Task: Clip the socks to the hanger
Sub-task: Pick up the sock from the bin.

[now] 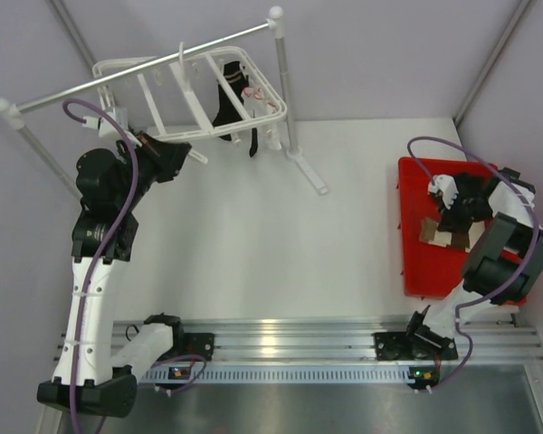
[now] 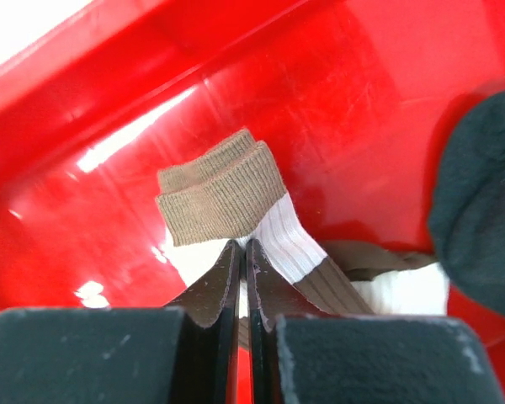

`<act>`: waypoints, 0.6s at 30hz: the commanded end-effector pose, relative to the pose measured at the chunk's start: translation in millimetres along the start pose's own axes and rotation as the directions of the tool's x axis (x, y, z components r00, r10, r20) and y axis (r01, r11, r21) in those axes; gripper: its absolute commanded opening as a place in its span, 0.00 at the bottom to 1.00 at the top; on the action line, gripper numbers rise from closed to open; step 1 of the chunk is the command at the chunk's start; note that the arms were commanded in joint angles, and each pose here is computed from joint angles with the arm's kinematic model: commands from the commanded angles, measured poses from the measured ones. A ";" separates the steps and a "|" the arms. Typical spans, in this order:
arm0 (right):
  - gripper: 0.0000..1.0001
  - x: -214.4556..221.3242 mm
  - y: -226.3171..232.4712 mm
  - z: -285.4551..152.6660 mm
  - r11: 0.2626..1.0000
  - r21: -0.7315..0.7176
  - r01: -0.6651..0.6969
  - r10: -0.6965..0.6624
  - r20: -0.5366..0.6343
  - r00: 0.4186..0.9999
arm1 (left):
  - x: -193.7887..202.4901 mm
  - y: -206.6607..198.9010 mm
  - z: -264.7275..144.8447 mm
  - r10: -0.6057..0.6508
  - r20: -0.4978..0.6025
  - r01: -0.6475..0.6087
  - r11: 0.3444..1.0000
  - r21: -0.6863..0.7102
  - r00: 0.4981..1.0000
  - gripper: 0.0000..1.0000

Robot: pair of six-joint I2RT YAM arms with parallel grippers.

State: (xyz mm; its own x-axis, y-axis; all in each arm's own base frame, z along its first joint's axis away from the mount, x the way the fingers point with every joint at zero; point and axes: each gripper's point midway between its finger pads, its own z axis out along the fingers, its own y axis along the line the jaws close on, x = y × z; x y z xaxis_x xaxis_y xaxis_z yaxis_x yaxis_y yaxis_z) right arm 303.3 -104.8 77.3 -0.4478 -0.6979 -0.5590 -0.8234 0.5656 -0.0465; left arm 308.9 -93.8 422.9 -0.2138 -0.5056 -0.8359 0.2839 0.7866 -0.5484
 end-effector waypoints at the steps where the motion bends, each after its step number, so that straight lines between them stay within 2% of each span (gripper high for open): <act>1: 0.00 -16.7 3.2 1.9 0.987 -0.005 -0.161 0.161 0.041 0.986 | -0.5 -4.8 1.0 0.017 0.007 -0.018 0.999 0.033 1.000 0.00; 4: 0.00 -17.4 -1.4 17.7 0.974 0.045 -0.220 0.218 0.057 0.974 | -0.1 -4.9 1.5 0.012 0.005 -0.013 0.999 0.033 1.000 0.00; 5: 0.01 -24.2 -11.2 22.5 0.977 0.086 -0.196 0.190 0.072 0.979 | 0.6 -4.6 2.1 0.010 0.002 -0.011 0.999 0.034 1.000 0.00; 8: 0.17 -28.3 -12.1 33.7 0.965 0.100 -0.240 0.234 0.069 0.970 | 1.5 -3.8 3.0 0.008 -0.001 -0.008 0.999 0.031 1.000 0.00; 9: 0.29 -28.0 -15.0 35.3 0.965 0.115 -0.237 0.232 0.061 0.971 | 2.1 -3.0 3.9 0.008 -0.004 -0.008 1.000 0.030 1.000 0.00; 11: 0.37 -27.5 -18.3 34.9 0.965 0.143 -0.218 0.213 0.051 0.976 | 1.5 -3.1 3.6 0.011 -0.003 -0.011 1.000 0.029 1.000 0.00; 18: 0.30 -23.8 -11.9 32.9 0.990 0.137 -0.041 0.040 0.006 0.999 | 4.4 -0.4 5.1 0.007 -0.011 -0.006 1.000 0.022 1.000 0.00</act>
State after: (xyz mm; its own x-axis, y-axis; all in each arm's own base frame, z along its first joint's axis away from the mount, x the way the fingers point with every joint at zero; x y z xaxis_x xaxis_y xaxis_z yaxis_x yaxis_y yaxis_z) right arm 327.8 -78.5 47.9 -0.5710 -0.6044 -0.5557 -0.7103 0.7031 -0.0348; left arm 309.6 -93.8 420.4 -0.2183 -0.5056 -0.8347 0.2808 0.7866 -0.5499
